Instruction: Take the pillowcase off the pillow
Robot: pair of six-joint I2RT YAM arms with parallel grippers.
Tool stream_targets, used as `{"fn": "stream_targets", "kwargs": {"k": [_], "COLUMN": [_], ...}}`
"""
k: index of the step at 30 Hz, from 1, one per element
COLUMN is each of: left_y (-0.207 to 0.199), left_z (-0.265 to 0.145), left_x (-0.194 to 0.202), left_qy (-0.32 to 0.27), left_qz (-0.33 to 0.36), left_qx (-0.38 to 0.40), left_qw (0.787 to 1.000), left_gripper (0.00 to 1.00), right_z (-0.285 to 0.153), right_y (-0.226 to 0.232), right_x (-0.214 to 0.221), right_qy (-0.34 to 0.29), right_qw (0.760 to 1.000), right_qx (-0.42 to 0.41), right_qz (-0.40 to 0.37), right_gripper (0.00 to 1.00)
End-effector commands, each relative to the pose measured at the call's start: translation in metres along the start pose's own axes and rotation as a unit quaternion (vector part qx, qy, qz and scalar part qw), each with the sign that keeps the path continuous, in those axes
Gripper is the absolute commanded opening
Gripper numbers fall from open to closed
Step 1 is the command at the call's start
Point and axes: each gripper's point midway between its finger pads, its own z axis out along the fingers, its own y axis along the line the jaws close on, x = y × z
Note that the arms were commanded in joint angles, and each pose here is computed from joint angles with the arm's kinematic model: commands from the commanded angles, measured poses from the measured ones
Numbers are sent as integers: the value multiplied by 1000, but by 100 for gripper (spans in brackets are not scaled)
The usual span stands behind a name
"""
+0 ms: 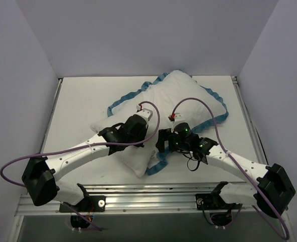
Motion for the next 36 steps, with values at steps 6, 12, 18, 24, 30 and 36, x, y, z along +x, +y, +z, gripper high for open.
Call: {"fn": "stream_targets", "kwargs": {"k": [6, 12, 18, 24, 30, 36], "left_y": [3, 24, 58, 79, 97, 93], "left_z": [-8, -22, -52, -92, -134, -156], "left_x": [-12, -17, -20, -17, -1, 20], "left_qy": [-4, -1, -2, 6, 8, 12], "left_qz": [-21, -31, -58, -64, -76, -113], "left_qx": [6, -21, -45, -61, -74, -49], "left_qw": [1000, 999, 997, 996, 994, 992], "left_gripper": [2, 2, 2, 2, 2, 2], "right_z": [29, 34, 20, -13, -44, -47], "right_y": [10, -25, -81, -140, -194, -216], "right_x": [-6, -15, -51, -96, -124, -117], "right_qy": [-3, -14, -39, -76, -122, -118], "right_qw": [999, 996, 986, 961, 923, 909], "right_qx": [-12, 76, 160, 238, 280, 278], "right_qz": [-39, -34, 30, 120, 234, 288], "right_gripper": [77, 10, 0, 0, 0, 0]}}
